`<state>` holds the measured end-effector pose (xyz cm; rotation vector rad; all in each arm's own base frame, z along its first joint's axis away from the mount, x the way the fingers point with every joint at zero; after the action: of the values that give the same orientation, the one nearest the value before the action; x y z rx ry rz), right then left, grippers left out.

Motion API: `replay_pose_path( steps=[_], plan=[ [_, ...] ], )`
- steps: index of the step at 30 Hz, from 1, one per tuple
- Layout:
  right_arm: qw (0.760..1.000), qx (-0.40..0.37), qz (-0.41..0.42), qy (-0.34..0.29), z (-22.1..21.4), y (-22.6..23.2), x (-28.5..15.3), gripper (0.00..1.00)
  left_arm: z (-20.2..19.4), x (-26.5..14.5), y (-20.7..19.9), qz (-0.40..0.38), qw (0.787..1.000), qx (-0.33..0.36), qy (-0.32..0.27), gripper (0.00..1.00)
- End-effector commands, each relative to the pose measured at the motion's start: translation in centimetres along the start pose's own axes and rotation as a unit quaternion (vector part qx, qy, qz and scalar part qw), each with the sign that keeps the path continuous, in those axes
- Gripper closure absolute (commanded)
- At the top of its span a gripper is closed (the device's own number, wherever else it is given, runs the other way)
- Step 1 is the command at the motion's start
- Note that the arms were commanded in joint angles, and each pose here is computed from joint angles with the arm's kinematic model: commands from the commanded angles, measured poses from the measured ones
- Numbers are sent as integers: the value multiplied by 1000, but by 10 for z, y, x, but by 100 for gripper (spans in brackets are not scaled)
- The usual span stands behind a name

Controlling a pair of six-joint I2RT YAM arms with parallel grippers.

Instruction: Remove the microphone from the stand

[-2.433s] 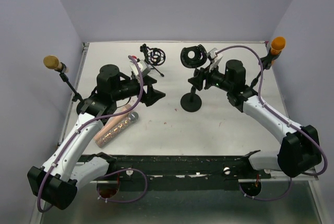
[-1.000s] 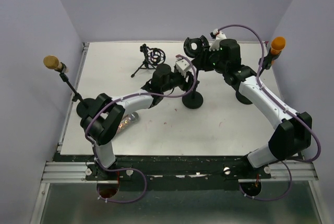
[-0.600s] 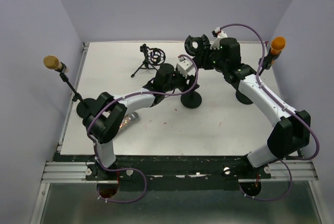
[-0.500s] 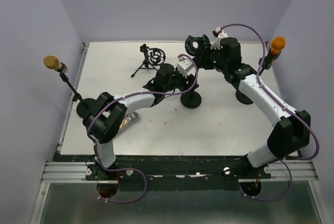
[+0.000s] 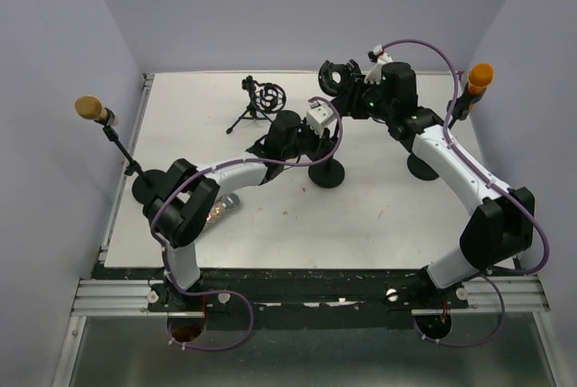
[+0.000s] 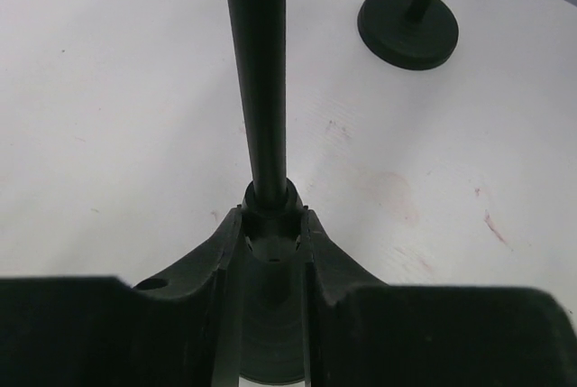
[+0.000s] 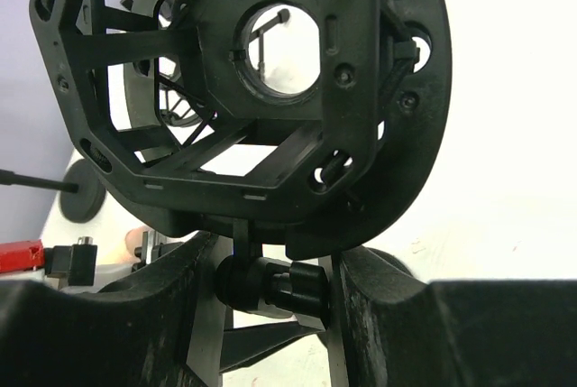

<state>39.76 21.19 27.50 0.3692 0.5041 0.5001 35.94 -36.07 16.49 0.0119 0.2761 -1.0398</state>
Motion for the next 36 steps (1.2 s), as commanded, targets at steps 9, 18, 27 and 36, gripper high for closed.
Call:
replay_pose_path(
  steps=[9,18,27,36],
  plan=[
    [980,199,2,30,4,11,24,99,28,-71,19,273,947,153,72,100],
    [983,178,41,36,-13,10,34,99,0,-74,23,238,957,114,119,100],
    [965,40,256,47,-43,49,2,99,-10,-109,-27,-104,989,-53,85,29],
    [944,3,326,52,-46,63,-9,99,-24,-94,-21,-169,980,-66,80,40]
  ],
)
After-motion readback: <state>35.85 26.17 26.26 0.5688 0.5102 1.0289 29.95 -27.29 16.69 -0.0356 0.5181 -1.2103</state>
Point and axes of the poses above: each gripper's point midway between its finger pads, its own x axis out along the fingers, its own y axis along the line the jaws close on, z = x × y, the point moved 3 cm from there along -x, back along the fingers, and after that the axes turned 1 degree about x, right-handed, at the moved point
